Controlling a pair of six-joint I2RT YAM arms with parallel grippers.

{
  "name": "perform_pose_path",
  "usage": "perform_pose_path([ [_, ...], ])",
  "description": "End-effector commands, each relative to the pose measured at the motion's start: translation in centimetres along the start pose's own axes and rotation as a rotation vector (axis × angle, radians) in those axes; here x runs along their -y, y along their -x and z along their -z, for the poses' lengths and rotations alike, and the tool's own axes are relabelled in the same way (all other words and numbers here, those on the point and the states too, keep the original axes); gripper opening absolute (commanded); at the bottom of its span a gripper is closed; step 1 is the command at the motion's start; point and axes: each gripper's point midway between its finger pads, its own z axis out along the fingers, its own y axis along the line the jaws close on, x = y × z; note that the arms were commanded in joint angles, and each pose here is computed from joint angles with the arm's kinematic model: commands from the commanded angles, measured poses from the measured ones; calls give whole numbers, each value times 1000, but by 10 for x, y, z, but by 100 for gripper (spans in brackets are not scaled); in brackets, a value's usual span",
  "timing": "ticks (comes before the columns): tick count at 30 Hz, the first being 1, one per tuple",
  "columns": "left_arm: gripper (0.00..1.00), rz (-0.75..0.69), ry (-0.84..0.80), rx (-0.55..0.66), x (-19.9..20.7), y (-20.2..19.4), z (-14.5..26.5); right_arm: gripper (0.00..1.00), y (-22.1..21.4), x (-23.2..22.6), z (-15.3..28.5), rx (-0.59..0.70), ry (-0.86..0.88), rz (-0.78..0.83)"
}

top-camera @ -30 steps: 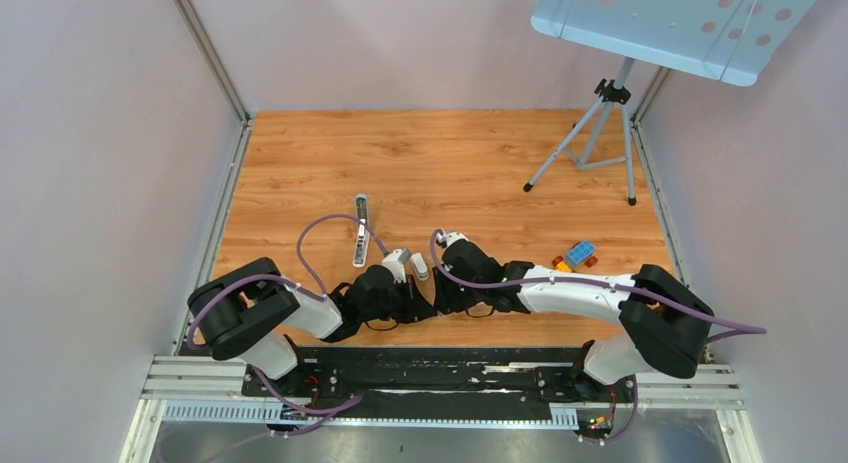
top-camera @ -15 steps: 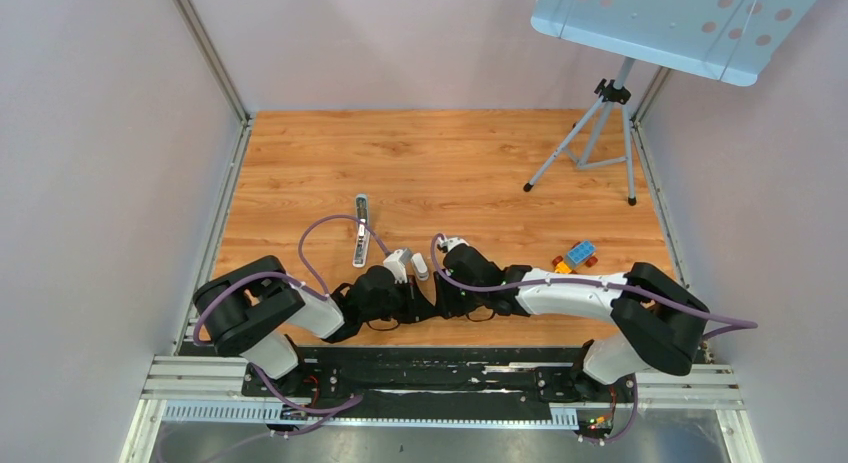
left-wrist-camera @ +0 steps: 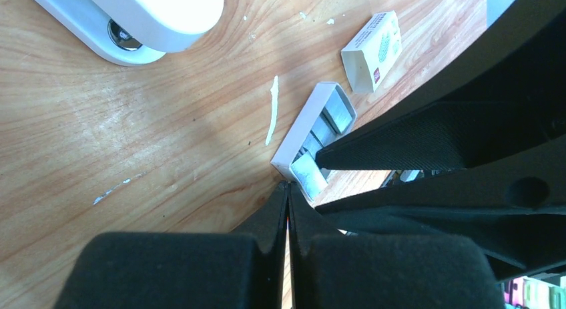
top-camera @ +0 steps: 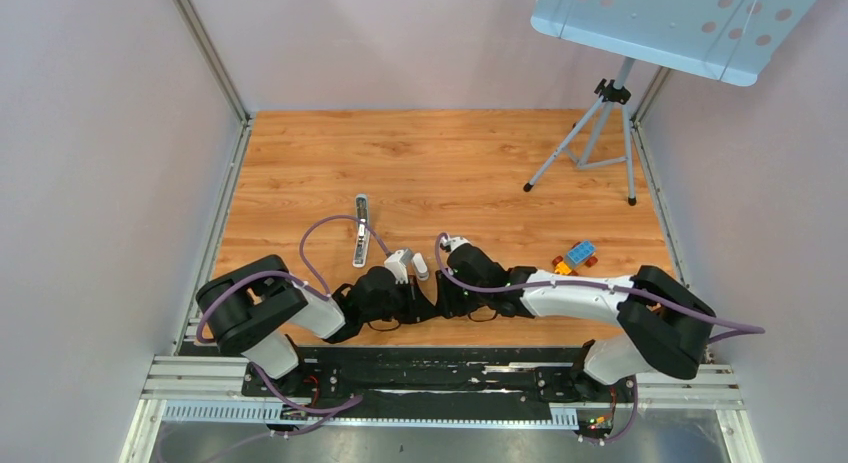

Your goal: Load the staples into the stapler

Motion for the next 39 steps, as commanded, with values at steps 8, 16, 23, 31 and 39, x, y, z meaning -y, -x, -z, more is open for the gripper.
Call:
perform_pose_path([
  [8,0,-13,-22,19,8,3,-4,37,14,-14,19,70,102,-41],
  [16,0,-16,-21,21,8,4,-3,34,14,13,18,58,-54,-27],
  [23,0,-18,-20,23,9,4,-4,33,16,20,20,47,-138,5],
  [31,0,-21,-18,19,8,3,-5,32,15,19,15,32,-183,18],
  [39,0,-24,-17,18,8,3,-5,32,12,13,7,15,-191,34],
])
